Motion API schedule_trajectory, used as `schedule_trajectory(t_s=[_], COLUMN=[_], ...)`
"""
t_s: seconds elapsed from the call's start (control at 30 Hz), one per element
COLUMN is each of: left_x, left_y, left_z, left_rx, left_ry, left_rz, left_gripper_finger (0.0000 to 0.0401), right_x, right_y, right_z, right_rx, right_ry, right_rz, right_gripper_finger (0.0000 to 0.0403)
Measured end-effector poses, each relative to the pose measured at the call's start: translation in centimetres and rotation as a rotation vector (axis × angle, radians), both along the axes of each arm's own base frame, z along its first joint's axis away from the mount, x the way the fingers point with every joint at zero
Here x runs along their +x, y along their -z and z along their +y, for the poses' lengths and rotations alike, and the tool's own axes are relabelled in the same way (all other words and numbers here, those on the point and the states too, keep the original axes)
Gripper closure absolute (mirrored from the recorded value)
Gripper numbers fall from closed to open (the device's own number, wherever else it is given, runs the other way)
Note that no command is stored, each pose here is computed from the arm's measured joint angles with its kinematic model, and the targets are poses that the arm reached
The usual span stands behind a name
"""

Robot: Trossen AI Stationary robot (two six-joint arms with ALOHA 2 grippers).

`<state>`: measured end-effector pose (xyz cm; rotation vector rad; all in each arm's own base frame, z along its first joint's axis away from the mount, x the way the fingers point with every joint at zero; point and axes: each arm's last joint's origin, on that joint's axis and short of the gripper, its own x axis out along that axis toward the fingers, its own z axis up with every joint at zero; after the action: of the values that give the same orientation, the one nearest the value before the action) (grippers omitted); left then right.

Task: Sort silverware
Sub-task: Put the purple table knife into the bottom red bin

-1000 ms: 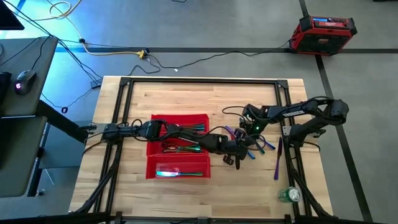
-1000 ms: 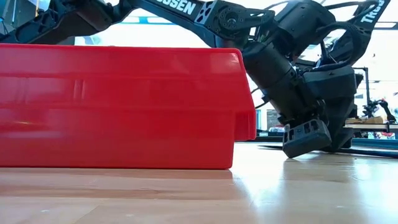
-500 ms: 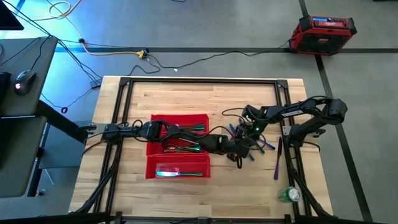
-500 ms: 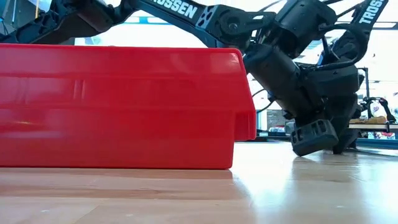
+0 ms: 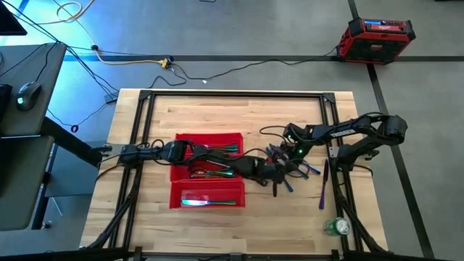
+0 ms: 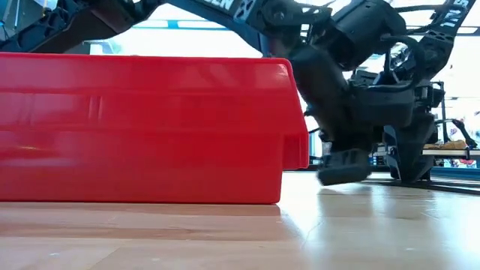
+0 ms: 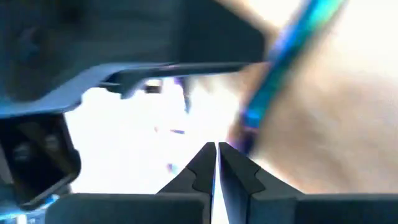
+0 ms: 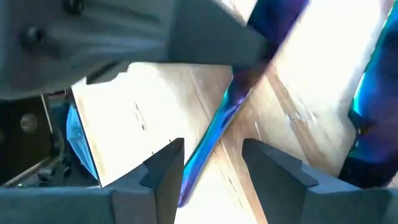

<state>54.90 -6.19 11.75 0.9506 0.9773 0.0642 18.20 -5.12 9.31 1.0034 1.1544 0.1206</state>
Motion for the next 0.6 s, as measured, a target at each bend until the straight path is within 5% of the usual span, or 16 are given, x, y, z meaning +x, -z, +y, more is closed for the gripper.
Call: schedule_trajectory(t_s=[0.13,0.6], left_x=[-0.8,-0.2], left_y=[0.4,1.0], left_z=[0.3,3.8], left_rx=[-0.048,-0.213], left_ry=[-0.003,-0.014], left_rz=[0.097,0.077], left_gripper_finger=[0.0401,0.0401], right_x=[0.7,1.6], right_y=[-0.2,-0.3], right_z=[-0.4,-0.4], right_rx=[-0.030,-0.078], right_ry=[0.074,0.172], right_rz=[-0.029,-0.043], right_gripper_finger=[0.0238,0.0238])
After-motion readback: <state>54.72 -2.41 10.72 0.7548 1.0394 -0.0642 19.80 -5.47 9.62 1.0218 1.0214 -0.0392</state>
